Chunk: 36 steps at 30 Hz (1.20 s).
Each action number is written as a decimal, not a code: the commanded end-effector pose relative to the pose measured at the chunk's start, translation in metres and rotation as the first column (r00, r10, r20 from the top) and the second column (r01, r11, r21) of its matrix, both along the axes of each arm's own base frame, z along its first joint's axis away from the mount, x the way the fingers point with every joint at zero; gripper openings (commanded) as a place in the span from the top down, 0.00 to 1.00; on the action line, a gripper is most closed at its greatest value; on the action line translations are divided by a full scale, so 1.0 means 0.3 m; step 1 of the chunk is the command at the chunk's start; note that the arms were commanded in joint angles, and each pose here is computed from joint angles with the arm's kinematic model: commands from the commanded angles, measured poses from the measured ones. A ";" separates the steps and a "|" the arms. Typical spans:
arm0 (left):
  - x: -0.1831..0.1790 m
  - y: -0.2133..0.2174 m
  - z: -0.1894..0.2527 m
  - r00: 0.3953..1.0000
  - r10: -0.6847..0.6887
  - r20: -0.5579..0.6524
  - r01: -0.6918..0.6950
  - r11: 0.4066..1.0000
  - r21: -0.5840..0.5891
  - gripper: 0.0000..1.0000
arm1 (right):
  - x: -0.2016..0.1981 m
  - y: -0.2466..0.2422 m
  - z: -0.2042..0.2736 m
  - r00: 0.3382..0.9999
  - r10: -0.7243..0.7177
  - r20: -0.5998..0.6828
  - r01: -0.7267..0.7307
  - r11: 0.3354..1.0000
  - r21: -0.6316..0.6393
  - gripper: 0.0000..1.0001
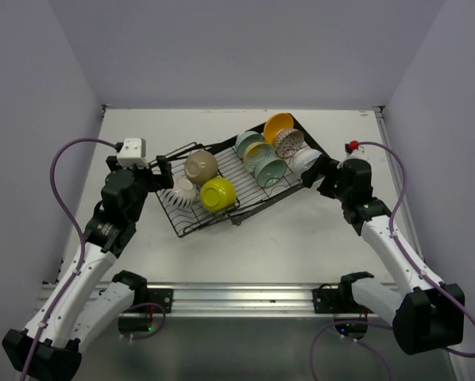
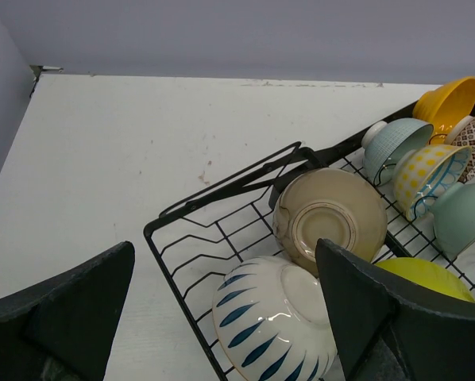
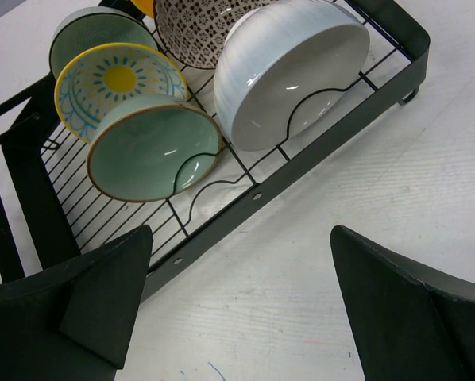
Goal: Unload the bowls from the dish rack
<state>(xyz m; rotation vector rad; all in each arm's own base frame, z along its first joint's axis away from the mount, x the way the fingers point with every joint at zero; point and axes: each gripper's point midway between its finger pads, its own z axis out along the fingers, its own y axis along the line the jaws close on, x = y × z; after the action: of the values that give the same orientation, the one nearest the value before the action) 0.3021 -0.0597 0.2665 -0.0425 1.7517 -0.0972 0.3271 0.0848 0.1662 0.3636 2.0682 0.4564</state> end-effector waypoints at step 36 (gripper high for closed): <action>-0.028 0.011 0.093 0.997 0.010 0.079 -0.007 0.999 -0.037 0.00 | 0.226 0.071 0.092 0.984 -0.173 0.045 0.142 0.909 0.393 0.09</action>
<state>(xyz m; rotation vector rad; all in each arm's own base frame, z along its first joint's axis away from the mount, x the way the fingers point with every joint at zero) 0.2960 -0.0584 0.2751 -0.0523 1.7241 -0.1140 0.3692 0.1045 0.1517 0.7420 1.9929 0.7072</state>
